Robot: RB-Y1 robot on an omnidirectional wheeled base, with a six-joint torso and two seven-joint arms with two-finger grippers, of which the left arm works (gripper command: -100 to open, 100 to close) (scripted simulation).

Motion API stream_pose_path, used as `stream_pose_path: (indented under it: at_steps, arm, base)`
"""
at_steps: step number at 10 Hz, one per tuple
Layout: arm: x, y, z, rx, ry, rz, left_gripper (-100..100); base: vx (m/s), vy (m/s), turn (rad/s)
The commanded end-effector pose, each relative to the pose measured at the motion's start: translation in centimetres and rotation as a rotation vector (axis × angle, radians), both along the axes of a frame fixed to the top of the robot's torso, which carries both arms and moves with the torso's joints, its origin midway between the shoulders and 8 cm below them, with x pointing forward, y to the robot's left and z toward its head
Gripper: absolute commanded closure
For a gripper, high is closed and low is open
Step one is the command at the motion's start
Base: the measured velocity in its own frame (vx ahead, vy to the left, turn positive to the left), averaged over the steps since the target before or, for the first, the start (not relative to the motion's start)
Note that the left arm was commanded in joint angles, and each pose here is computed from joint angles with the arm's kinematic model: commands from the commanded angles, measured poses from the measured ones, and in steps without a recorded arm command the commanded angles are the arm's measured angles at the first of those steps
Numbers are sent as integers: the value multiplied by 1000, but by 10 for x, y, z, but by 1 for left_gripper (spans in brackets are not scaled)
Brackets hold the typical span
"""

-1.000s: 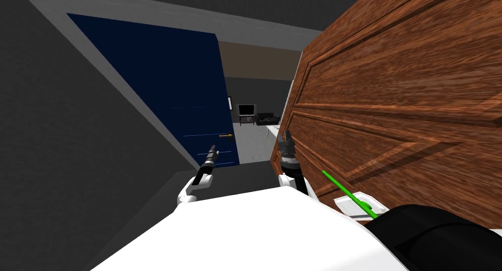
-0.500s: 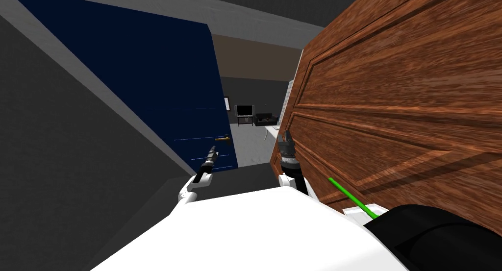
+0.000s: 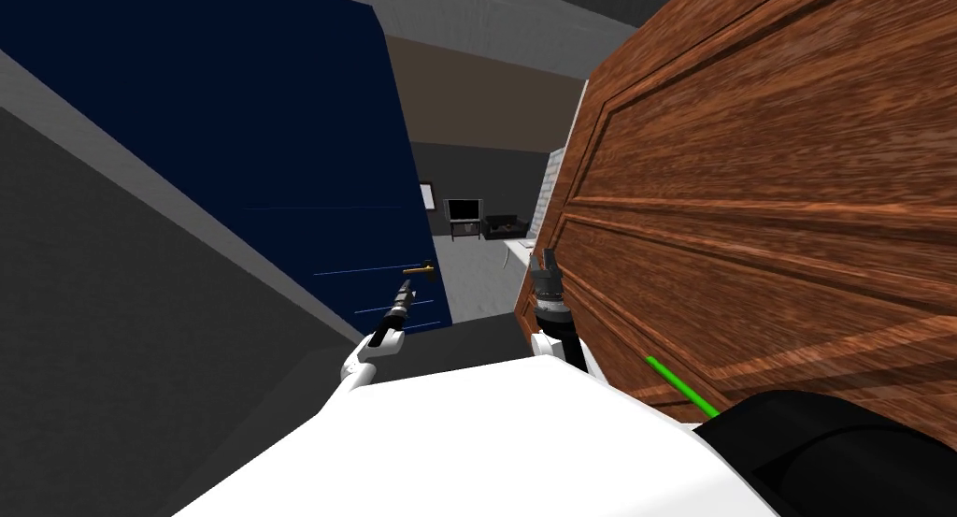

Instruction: Pull the door open

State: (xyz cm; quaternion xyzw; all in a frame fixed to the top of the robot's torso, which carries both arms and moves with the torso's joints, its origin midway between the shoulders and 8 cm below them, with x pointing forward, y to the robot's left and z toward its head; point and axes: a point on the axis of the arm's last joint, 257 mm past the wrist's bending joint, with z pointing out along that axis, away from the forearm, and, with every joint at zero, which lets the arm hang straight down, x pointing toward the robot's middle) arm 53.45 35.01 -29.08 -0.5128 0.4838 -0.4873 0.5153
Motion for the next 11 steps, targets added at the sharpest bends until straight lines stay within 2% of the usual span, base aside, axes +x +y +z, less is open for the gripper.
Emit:
stream_pose_path:
  at_steps: [1,2,5,6,7,8,9,10,11]
  arm:
    - [-5,21,-2,0,4,24,-100]
    - [-7,29,-3,-1,5,32,-100]
    - [-21,82,-4,-1,8,92,-100]
    - [-21,82,-4,-1,8,92,-100]
    - [-25,98,-3,-1,8,110,-100]
    - [-25,98,-3,-1,8,110,-100]
    - [-30,114,-2,-1,7,129,-100]
    - [-26,106,-2,0,10,120,-100]
    - [-26,106,-2,0,10,120,100]
  base:
    - [114,-32,-182]
    - [219,-30,-167]
    - [197,-35,-188]
    - [139,-27,-54]
    - [123,-30,-126]
    - [81,-20,-48]
    - [114,-22,-111]
    - [63,-7,-26]
    - [-14,1,26]
